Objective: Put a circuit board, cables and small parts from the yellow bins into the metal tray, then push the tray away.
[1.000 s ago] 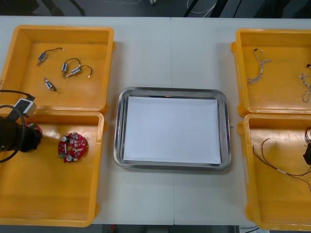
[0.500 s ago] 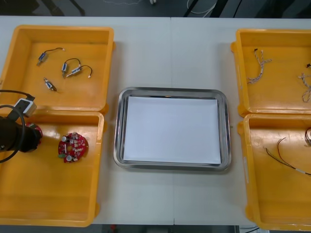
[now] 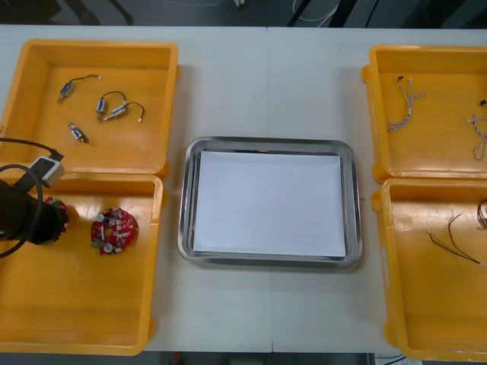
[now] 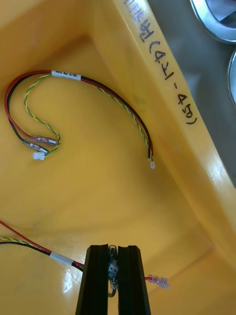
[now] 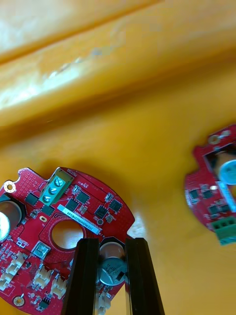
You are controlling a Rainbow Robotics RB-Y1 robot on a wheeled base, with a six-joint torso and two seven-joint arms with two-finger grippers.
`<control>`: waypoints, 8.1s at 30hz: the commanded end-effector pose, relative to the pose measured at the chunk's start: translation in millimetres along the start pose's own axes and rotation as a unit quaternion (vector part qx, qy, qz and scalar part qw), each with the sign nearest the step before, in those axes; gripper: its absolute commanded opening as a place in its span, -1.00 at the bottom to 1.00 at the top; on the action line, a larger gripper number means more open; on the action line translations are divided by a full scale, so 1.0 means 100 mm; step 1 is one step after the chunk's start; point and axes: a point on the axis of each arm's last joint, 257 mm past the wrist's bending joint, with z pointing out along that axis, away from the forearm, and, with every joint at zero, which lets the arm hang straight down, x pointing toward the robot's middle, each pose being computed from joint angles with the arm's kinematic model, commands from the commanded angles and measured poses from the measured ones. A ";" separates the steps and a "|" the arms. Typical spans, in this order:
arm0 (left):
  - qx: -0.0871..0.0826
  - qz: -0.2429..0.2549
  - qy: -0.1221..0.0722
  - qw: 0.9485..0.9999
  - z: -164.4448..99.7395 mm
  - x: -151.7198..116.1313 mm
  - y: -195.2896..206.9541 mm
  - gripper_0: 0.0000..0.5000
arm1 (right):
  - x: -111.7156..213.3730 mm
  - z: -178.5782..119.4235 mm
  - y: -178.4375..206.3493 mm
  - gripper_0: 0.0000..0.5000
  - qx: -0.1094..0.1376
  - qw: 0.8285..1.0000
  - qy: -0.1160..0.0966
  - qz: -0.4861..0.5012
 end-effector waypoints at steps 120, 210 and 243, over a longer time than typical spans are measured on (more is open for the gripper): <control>0.015 0.284 0.001 0.959 -0.04 0.15 0.00 1.00 | 0.85 0.95 0.43 1.00 -0.044 0.874 0.082 0.477; 0.006 0.269 0.003 0.963 0.19 0.16 0.06 -1.00 | -0.07 -1.58 1.06 -1.00 -0.092 0.950 0.024 -0.299; -0.041 0.109 0.046 0.992 -0.85 -0.23 -0.16 -1.00 | 0.17 -1.62 2.18 -1.00 -0.142 0.862 -0.032 -0.486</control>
